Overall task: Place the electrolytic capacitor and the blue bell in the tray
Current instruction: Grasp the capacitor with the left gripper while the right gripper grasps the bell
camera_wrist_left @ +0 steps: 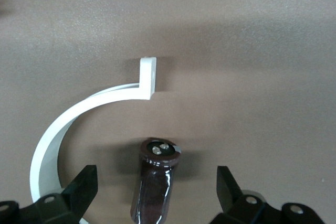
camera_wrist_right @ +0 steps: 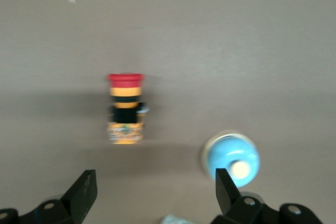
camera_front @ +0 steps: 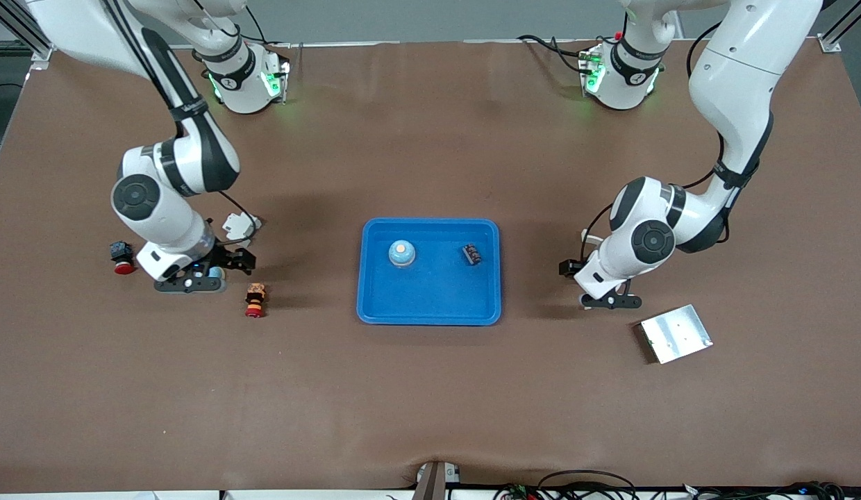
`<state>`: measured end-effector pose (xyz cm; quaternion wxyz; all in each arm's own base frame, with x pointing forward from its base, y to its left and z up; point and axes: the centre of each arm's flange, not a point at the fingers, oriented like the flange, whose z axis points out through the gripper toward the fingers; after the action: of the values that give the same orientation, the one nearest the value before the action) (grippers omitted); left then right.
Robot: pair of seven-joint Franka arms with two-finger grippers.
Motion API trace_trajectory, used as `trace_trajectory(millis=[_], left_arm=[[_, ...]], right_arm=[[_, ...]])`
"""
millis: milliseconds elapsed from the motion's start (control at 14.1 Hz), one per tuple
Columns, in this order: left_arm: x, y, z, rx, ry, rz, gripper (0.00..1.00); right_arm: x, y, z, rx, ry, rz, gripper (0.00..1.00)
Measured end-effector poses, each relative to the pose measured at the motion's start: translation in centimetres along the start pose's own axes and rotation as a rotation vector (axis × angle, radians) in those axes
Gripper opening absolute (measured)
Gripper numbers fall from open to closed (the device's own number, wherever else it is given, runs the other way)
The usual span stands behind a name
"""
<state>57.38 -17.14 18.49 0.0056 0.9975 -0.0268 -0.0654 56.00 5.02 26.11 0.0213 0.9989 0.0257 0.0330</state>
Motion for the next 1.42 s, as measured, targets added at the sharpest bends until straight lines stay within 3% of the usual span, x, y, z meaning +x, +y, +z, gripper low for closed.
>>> trace_trajectory(millis=[213, 497, 851, 993, 1419], left_arm=[[0.0, 0.0, 0.3, 0.0, -0.005, 0.0, 1.0], [-0.1, 0.1, 0.5, 0.0, -0.009, 0.001, 0.96], [-0.2, 0.1, 0.6, 0.0, -0.011, 0.002, 0.44], [-0.2, 0.0, 0.6, 0.0, -0.011, 0.001, 0.31], [-0.1, 0.0, 0.5, -0.001, -0.007, 0.0, 0.31]], right_arm=[[-0.8, 5.0, 2.1, 0.007, 0.014, -0.027, 1.0], [-1.4, 6.6, 4.7, 0.022, 0.037, -0.038, 1.0], [-2.2, 5.9, 7.3, 0.042, 0.031, -0.043, 1.0], [-2.3, 5.9, 7.7, 0.044, 0.025, -0.049, 1.0], [-2.9, 7.9, 9.1, 0.048, 0.012, -0.063, 1.0]])
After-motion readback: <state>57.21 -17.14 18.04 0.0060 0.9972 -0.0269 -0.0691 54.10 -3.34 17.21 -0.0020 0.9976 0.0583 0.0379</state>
